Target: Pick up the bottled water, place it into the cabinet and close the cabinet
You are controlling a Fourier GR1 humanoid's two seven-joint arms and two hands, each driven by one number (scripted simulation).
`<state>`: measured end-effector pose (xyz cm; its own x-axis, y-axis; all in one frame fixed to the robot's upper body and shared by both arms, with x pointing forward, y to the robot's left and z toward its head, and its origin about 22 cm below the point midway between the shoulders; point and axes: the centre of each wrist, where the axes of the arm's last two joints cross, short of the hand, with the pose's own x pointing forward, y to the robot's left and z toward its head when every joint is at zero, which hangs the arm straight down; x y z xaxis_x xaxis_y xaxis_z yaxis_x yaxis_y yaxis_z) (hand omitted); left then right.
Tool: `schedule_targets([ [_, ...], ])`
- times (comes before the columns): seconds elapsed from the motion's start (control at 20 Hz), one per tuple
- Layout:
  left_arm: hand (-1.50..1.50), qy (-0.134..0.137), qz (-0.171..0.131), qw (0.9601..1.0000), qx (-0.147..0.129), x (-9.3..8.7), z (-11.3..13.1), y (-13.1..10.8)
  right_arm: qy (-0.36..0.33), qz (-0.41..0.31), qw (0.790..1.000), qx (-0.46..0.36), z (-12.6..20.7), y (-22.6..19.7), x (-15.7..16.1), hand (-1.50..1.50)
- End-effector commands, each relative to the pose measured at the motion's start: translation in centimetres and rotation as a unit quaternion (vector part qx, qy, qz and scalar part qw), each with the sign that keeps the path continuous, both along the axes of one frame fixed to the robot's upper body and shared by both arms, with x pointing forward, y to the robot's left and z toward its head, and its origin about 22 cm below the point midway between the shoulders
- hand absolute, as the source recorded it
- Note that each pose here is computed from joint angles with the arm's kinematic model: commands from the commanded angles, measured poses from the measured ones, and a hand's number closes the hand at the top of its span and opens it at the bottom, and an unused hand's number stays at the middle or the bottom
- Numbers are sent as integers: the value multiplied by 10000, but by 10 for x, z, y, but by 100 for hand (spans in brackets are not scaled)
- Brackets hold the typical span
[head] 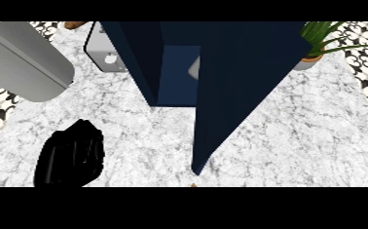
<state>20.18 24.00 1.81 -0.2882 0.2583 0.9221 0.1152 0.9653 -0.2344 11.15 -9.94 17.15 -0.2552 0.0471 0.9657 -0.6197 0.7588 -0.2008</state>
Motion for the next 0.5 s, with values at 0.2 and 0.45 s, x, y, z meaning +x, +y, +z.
schedule_targets([
  [0.2, 150, -22, 10, 10000, -64, -12, 1, 30, -820, 94, 9965, 100, 7, 62, 20, 150],
  [0.45, 150, 2, 32, 10000, -25, -29, -11, 42, -644, -484, 9966, 190, 15, 64, 42, 150],
])
